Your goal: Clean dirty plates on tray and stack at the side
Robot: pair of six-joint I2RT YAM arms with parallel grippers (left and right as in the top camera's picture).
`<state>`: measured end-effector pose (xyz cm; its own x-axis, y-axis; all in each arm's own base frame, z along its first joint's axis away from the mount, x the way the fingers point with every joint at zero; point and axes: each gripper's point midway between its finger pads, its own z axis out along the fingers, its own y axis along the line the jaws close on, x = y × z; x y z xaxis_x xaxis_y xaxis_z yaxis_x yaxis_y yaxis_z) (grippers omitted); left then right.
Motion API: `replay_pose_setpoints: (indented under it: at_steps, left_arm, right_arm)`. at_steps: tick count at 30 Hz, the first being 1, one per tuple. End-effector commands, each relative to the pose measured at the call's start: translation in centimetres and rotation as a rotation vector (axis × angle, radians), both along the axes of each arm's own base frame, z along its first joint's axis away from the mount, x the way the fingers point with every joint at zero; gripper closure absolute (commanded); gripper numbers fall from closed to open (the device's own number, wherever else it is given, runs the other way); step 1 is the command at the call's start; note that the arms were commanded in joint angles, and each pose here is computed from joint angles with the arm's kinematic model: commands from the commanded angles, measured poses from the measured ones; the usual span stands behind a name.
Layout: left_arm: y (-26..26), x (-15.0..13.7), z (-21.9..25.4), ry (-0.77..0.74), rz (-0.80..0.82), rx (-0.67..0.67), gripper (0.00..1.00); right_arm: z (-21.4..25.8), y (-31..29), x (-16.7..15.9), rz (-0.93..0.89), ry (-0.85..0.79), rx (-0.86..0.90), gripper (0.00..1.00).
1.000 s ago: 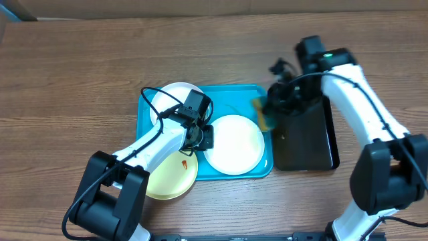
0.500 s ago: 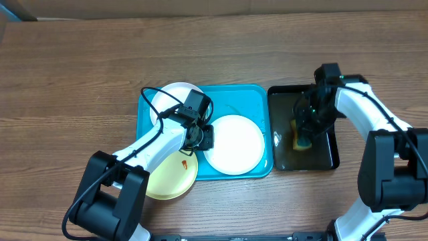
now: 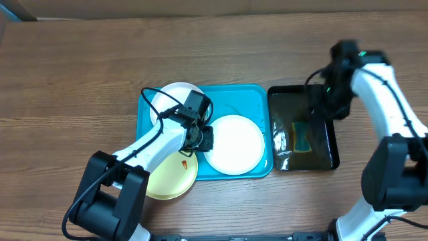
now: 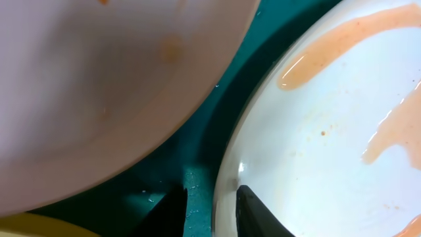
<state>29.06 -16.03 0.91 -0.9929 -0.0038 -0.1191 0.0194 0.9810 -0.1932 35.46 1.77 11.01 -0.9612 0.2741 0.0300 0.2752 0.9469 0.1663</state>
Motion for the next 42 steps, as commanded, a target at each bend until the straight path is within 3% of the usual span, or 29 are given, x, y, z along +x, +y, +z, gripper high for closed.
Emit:
replay_pose_setpoints:
  at_steps: [1,2,7,9,11,12,24,42]
  left_arm:
    - [0.0,-0.6,-0.5,0.018,-0.008,0.012,0.73]
    - [0.1,-0.6,-0.6,0.019,-0.008,0.014,0.75]
    - [0.2,-1.1,-1.0,0.034,0.009,0.015,0.75]
    - [0.2,-1.2,-1.2,0.035,0.012,0.016,0.82]
    - [0.1,-1.3,-1.2,0.036,0.012,0.015,0.95]
    - [0.1,-1.2,-1.1,0.034,0.011,0.015,0.96]
    - [-1.1,3.2,5.7,-0.029,0.02,-0.012,0.96]
    - [-4.1,9.5,14.7,-0.348,-0.027,0.032,0.96]
  right_arm:
    - [3.4,-3.8,1.8,-0.103,-0.093,-0.041,0.33]
    - [3.7,-4.6,1.8,-0.123,-0.097,-0.044,0.0]
    - [3.7,-7.2,1.8,-0.192,-0.104,-0.048,0.0]
    - [3.7,-7.8,2.0,-0.207,-0.115,-0.05,0.0]
    - [3.8,-8.2,2.2,-0.215,-0.127,-0.052,0.0]
    - [3.8,-8.3,2.3,-0.216,-0.132,-0.053,0.0]
    - [4.0,-8.5,3.3,-0.217,-0.173,-0.058,0.0]
    - [4.0,-8.5,3.3,-0.217,-0.173,-0.058,0.0]
